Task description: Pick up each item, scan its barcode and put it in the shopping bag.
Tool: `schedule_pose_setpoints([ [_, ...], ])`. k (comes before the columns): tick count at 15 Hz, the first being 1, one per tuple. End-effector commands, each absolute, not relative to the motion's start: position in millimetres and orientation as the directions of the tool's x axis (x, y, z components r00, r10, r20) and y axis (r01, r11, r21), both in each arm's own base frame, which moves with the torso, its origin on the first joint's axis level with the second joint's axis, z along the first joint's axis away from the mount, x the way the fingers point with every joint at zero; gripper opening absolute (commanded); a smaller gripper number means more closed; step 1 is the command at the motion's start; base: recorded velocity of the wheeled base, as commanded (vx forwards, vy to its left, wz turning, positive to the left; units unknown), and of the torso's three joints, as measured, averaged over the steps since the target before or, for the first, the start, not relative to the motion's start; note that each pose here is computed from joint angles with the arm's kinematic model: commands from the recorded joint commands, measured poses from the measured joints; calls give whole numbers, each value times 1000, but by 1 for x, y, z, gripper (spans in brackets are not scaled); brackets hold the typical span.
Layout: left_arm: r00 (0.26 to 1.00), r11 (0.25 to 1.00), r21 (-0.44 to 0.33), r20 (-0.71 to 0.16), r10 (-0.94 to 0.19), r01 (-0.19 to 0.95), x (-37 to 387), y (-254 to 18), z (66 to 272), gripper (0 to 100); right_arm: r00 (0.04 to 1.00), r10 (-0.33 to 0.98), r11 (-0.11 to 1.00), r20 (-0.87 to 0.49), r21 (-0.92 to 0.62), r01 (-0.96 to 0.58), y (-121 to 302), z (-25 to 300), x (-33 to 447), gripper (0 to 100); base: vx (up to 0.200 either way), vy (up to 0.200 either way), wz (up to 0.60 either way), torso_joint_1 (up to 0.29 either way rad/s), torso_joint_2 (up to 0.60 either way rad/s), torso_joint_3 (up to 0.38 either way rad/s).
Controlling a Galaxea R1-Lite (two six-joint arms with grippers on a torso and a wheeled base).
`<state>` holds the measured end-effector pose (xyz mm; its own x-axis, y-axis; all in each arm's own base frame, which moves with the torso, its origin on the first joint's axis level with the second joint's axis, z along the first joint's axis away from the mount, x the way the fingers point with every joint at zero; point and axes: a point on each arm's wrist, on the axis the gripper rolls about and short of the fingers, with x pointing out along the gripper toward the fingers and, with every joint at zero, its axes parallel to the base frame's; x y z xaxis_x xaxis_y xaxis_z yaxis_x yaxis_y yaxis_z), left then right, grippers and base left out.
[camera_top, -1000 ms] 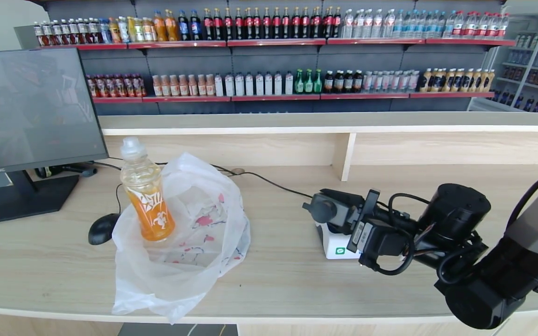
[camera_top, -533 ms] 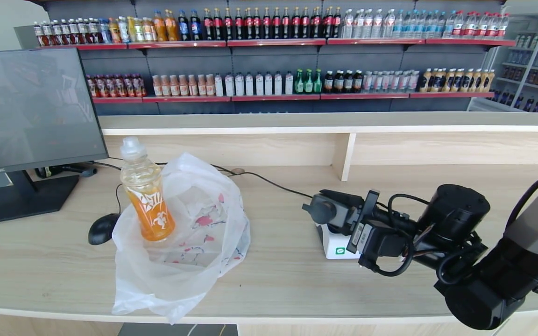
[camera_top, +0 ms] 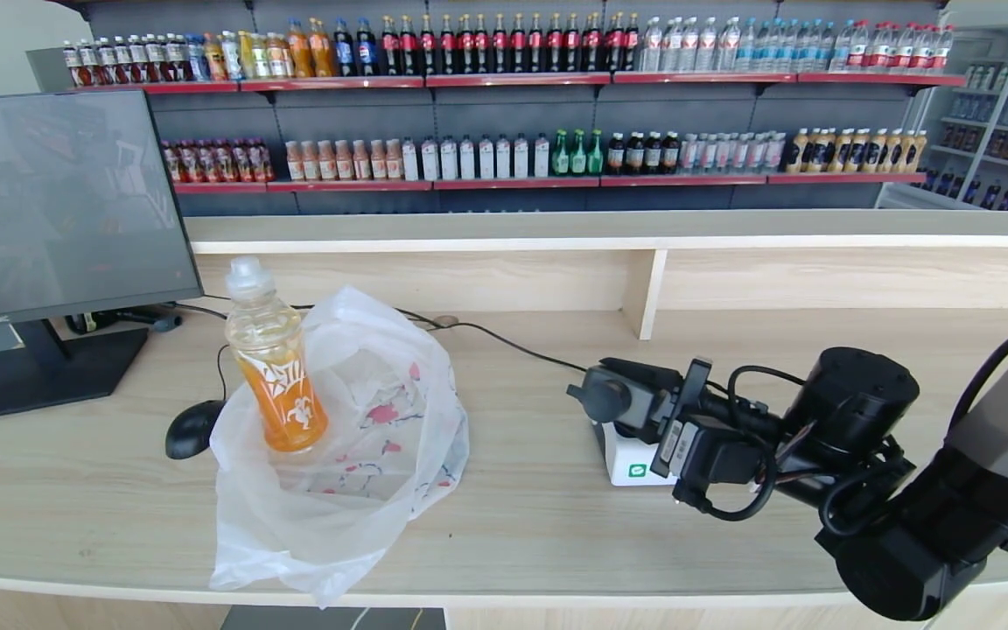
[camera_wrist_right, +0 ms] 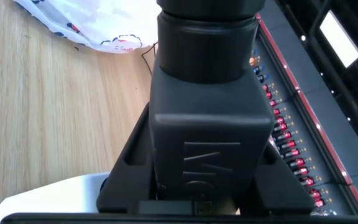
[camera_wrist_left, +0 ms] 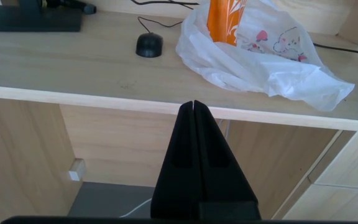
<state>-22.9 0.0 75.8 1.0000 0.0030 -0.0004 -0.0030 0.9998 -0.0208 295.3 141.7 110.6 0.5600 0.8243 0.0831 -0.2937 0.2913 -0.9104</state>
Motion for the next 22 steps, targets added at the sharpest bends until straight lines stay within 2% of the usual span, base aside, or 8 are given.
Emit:
schedule_pose_setpoints([
  [1,1000,1000,-21,0,3,-3,-23,0,76,0,559,824,293,88,-911,-289,142,112,295,0,0,0,0,0,0,0],
  [8,1000,1000,-21,0,3,-3,-23,0,76,0,551,828,314,107,-902,-296,140,123,285,0,0,0,0,0,0,0],
  [14,1000,1000,-21,0,3,-3,-23,0,76,0,532,805,472,261,-826,-308,136,173,278,0,0,0,0,0,0,0],
  [19,1000,1000,-20,0,3,-3,-23,0,76,0,532,799,518,281,-770,-372,136,180,276,0,0,0,0,0,0,0],
  [22,1000,1000,-17,0,0,0,-23,0,76,0,630,705,677,325,-573,-462,139,188,270,0,0,0,0,0,0,0],
])
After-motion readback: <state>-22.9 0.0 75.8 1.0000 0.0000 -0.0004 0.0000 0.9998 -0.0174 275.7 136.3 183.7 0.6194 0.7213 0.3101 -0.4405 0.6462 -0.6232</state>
